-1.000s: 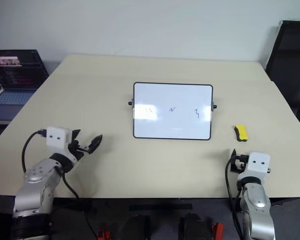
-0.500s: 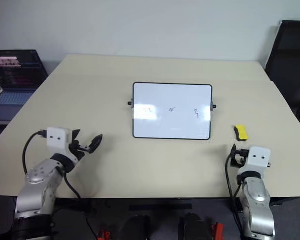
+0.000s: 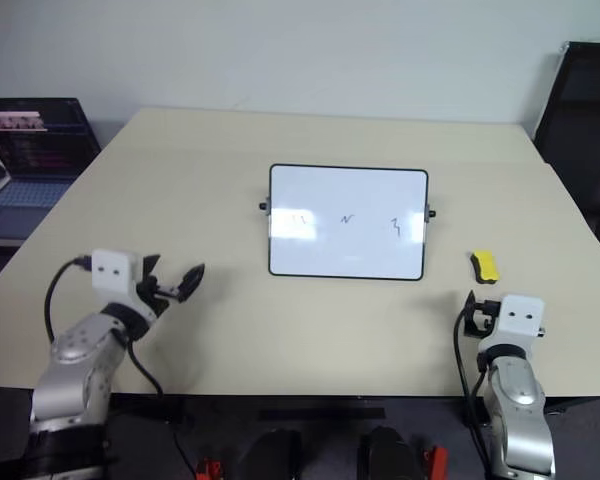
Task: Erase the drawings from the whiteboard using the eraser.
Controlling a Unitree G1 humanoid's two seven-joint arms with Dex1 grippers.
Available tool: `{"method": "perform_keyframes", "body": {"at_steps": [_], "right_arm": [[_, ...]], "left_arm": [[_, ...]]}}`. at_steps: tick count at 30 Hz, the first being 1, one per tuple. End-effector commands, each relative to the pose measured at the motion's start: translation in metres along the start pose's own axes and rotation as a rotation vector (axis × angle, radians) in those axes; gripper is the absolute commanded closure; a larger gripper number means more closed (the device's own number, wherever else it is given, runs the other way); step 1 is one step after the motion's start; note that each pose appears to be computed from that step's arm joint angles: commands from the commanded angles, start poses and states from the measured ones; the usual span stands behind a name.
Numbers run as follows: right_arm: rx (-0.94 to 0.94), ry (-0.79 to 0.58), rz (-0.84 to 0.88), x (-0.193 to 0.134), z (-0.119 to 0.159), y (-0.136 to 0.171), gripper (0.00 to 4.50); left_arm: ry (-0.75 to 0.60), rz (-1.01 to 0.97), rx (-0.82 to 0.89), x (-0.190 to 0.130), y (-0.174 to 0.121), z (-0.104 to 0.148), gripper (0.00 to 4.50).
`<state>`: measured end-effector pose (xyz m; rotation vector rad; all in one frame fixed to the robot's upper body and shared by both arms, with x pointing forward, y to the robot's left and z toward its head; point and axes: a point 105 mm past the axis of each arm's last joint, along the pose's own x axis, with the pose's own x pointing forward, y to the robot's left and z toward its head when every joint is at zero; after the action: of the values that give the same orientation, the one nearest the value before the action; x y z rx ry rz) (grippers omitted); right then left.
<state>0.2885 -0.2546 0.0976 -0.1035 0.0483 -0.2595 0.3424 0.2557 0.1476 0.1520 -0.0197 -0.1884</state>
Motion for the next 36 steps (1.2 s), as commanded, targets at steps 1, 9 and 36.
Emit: {"method": "perform_keyframes", "body": {"at_steps": [1,9,36], "right_arm": [[-0.008,-0.119,0.033,0.007,0.046,-0.003,0.02],[-0.01,-0.098,0.054,0.032,0.078,-0.007,0.02],[0.008,0.227,0.208,0.082,0.046,0.012,0.02]], "left_arm": [[-0.158,-0.122,0.04,0.019,-0.032,0.056,0.0],[-0.245,-0.547,0.017,0.036,-0.126,0.082,0.0],[-0.221,-1.146,0.129,0.031,-0.239,0.038,0.0]]}}
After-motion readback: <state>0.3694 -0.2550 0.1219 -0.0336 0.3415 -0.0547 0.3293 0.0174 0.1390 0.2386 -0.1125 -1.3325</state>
